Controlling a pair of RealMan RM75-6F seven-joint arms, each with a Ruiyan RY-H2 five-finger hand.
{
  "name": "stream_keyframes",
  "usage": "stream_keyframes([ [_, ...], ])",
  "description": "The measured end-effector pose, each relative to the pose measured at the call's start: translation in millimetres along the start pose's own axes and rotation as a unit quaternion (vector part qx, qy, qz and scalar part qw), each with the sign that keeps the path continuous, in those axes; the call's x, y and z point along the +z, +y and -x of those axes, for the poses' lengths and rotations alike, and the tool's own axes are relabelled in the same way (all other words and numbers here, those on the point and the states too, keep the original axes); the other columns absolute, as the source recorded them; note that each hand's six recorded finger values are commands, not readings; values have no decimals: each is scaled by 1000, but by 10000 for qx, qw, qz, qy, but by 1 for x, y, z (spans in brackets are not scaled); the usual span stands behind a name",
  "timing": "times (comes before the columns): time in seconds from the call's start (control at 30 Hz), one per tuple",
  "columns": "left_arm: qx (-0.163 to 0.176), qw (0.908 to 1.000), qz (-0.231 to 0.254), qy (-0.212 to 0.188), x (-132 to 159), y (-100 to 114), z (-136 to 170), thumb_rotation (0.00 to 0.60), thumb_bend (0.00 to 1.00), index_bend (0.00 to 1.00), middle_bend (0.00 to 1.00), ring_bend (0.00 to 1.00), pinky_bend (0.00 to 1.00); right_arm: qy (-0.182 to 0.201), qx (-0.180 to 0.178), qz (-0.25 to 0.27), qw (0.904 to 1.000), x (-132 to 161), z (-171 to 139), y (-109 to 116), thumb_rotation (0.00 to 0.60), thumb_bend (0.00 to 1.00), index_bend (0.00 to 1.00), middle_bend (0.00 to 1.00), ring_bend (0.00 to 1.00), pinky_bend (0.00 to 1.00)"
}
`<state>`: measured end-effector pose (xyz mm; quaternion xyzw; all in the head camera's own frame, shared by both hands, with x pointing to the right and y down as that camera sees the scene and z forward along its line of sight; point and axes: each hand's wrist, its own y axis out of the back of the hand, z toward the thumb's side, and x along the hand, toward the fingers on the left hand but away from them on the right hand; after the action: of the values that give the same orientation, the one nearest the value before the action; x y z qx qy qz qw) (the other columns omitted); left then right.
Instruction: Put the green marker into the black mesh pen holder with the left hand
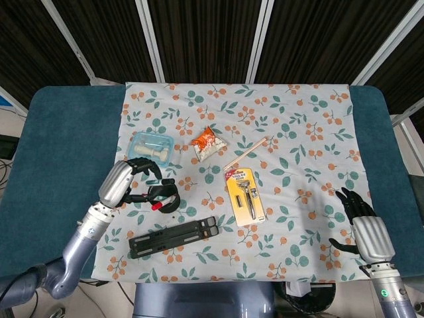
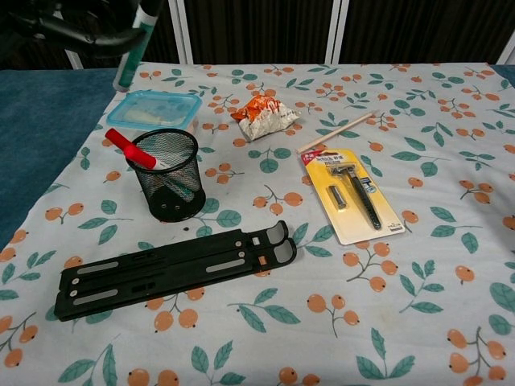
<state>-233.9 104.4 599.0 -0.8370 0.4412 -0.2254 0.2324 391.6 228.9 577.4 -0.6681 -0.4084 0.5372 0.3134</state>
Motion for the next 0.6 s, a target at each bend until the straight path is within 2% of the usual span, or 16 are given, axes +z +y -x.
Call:
stream_keyframes([
  [0.23,-103,9992,279,282,-8,-22,-8,600,345,585,526,437,514,-31,17,43,10000,0,0,0,600,168,0,0,0,182],
  [0.6,-259,9985,208,444,-21,-39,-10,600,345,583,524,437,513,-49,35,61,10000,-1,1,-1,600,167,0,0,0,182],
])
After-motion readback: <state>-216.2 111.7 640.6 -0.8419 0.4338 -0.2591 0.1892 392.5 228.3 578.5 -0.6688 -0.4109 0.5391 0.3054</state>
